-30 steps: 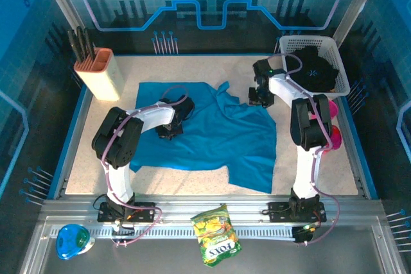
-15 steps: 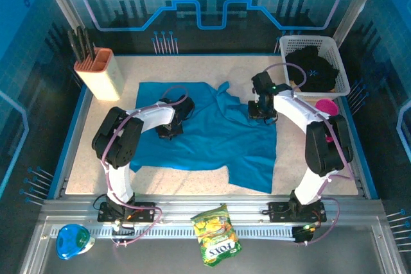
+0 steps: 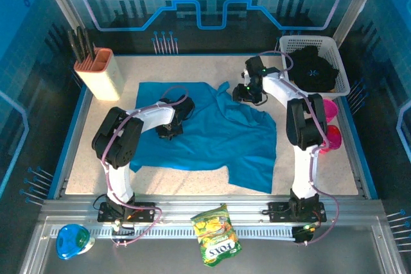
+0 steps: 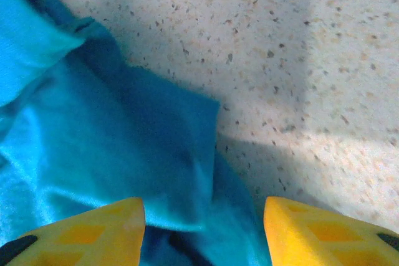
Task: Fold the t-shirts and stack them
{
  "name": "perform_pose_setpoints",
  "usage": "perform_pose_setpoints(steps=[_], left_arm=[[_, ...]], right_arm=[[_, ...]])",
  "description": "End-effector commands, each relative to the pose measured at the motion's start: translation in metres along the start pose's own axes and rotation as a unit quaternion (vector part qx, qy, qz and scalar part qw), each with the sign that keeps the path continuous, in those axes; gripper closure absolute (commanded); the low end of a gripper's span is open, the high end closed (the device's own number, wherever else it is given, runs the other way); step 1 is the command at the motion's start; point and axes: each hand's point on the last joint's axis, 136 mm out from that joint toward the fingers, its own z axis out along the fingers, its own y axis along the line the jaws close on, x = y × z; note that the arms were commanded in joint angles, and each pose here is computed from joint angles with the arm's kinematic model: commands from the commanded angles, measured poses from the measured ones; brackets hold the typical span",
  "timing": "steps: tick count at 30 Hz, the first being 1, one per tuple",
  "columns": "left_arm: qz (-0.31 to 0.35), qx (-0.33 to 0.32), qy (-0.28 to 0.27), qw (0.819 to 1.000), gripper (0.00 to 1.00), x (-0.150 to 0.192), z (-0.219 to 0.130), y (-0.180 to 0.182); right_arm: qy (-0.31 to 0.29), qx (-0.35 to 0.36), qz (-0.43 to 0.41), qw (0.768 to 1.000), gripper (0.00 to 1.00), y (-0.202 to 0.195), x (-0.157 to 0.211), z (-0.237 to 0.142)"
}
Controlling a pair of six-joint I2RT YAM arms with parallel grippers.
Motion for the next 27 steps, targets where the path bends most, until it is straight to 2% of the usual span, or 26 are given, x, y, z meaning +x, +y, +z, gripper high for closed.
perform_pose_setpoints(steps=[1, 10, 17, 20, 27], left_arm=[[0.014, 0.002, 0.044, 0.999, 0.76, 0.024, 0.014, -0.001], [0.014, 0.004, 0.049, 0.999, 0.76, 0.027, 0.017, -0.003], [0.013, 0.005, 0.049, 0.999, 0.76, 0.028, 0.017, -0.002], [0.013, 0.004, 0.05, 0.999, 0.77, 0.029, 0.018, -0.001], [0.012, 0.004, 0.051, 0.999, 0.76, 0.031, 0.017, 0.001]], right_arm=[[0.009, -0.032, 0.02, 0.999, 0.46, 0.005, -0.009, 0.004], [0.034, -0.086, 0.046, 0.995, 0.58, 0.016, -0.002, 0.023], [0.008, -0.076, 0.043, 0.996, 0.88, 0.014, -0.017, 0.016], [-0.012, -0.057, 0.03, 0.998, 1.0, 0.011, -0.03, 0.01], [-0.1, 0.068, -0.018, 0.992, 1.0, -0.025, -0.081, -0.015]])
